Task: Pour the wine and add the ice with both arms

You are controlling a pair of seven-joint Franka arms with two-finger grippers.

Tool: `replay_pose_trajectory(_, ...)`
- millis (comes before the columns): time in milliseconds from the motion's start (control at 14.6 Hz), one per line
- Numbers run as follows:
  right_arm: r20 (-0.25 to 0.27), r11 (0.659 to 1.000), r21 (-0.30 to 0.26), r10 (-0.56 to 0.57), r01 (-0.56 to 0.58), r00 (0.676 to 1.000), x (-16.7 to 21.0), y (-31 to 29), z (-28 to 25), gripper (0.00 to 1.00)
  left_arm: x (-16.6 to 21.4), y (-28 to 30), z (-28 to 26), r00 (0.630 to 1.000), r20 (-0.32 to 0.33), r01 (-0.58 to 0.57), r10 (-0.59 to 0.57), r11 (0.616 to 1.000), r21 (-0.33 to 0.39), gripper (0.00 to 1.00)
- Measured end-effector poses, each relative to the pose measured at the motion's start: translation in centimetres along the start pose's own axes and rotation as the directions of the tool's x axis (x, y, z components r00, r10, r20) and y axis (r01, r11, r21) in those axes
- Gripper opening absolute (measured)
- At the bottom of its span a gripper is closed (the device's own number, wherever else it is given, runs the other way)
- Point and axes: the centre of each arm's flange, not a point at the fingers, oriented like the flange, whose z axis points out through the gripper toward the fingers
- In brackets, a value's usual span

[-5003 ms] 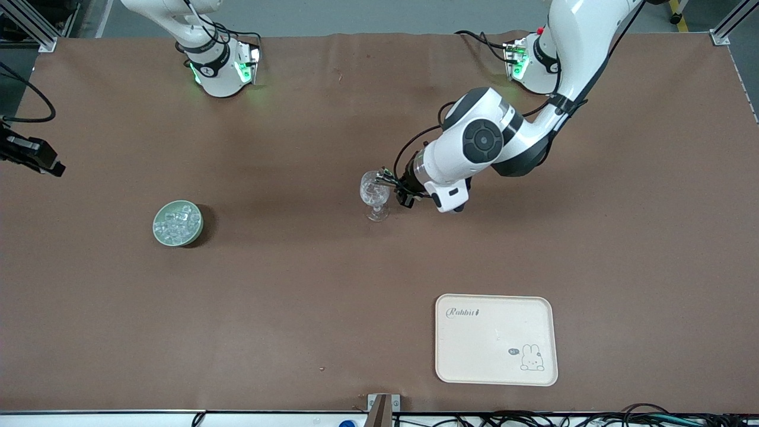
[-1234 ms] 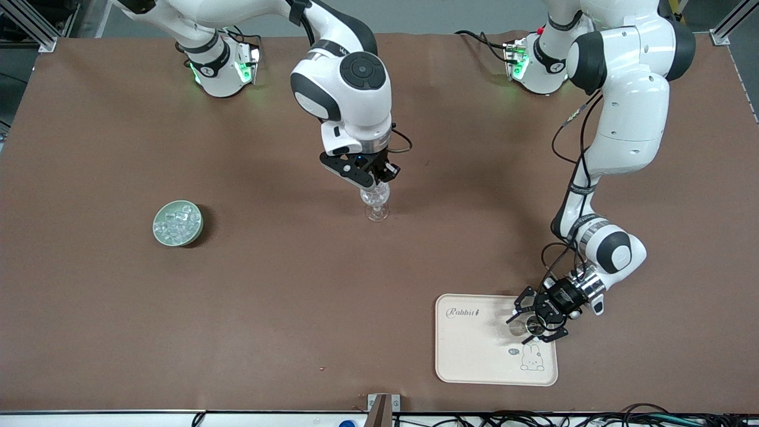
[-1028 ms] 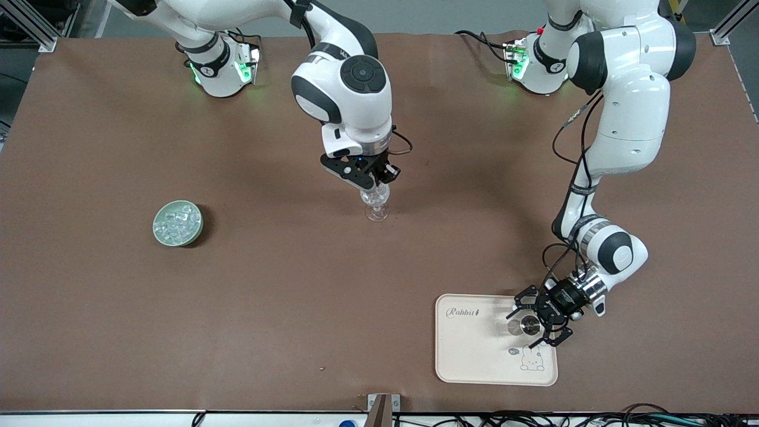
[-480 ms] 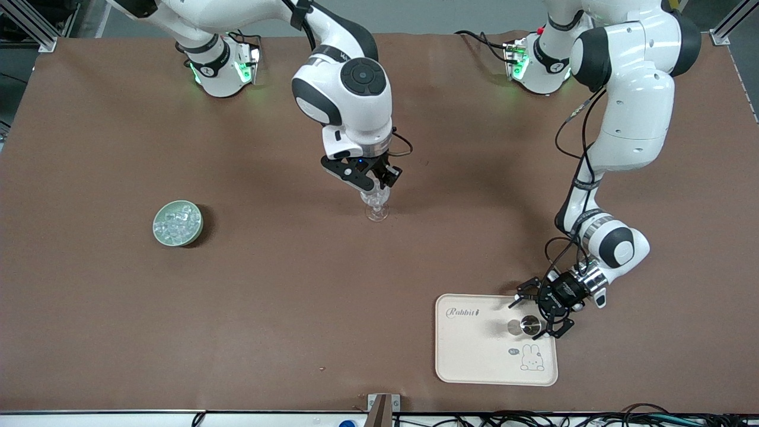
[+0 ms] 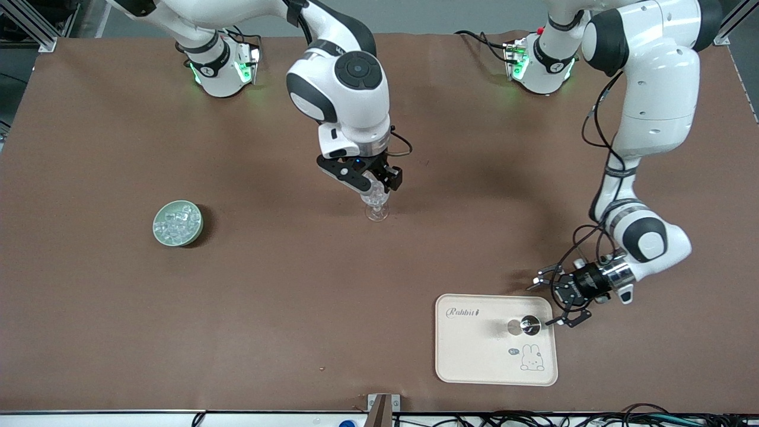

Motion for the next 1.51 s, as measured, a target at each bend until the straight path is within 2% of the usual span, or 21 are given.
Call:
replay_pose_trajectory(206, -0.085, 0.999, -0.037, -0.005, 0.002, 0.996, 3.8, 2.4, -5.1, 1.0, -2.8, 1.4, -3.7, 0.973, -0.174, -0.129, 0.151, 0.983, 0.13, 1.0)
replay_pose_trajectory(411, -0.155, 0.998, -0.065, -0.027, 0.017, 0.987, 10.5, 7.0, -11.5, 1.0, -8.0, 3.8, -6.5, 0.9, -0.301, -0.257, 0.316, 0.941, 0.22, 1.0)
replay_pose_trajectory(548, -0.186, 0.995, -0.1, -0.041, 0.023, 0.982, 15.3, 10.4, -14.0, 1.0, -10.1, 4.9, -7.4, 0.847, -0.351, -0.319, 0.398, 0.911, 0.264, 1.0)
replay_pose_trajectory(685, -0.201, 0.992, -0.128, -0.05, 0.025, 0.978, 20.3, 13.4, -14.7, 1.0, -11.4, 5.8, -8.9, 0.815, -0.37, -0.354, 0.446, 0.889, 0.291, 1.0)
replay_pose_trajectory(754, -0.187, 0.991, -0.131, -0.06, 0.036, 0.98, 22.6, 14.9, -14.8, 1.0, -12.3, 6.1, -9.8, 0.789, -0.381, -0.379, 0.482, 0.87, 0.315, 1.0)
replay_pose_trajectory(822, -0.16, 0.991, -0.125, -0.077, 0.057, 0.984, 24.9, 16.5, -15.2, 1.0, -13.7, 6.3, -10.9, 0.747, -0.393, -0.418, 0.536, 0.839, 0.348, 1.0)
replay_pose_trajectory(960, -0.115, 0.989, -0.094, -0.127, 0.116, 0.985, 29.6, 21.1, -17.1, 1.0, -18.2, 5.7, -12.4, 0.634, -0.384, -0.515, 0.671, 0.737, 0.437, 1.0)
replay_pose_trajectory(1165, -0.085, 0.972, -0.093, -0.224, 0.216, 0.971, 34.2, 28.0, -19.8, 1.0, -26.3, 2.9, -12.5, 0.422, -0.322, -0.607, 0.848, 0.528, 0.594, 1.0)
replay_pose_trajectory(1302, -0.053, 0.957, -0.073, -0.285, 0.281, 0.957, 36.4, 32.1, -20.9, 1.0, -30.3, 0.7, -12.4, 0.299, -0.252, -0.622, 0.92, 0.388, 0.68, 1.0)
replay_pose_trajectory(1508, -0.025, 0.919, -0.072, -0.389, 0.387, 0.921, 38.0, 37.1, -21.8, 1.0, -34.8, -3.1, -14.3, 0.135, -0.091, -0.635, 0.987, 0.157, 0.756, 1.0)
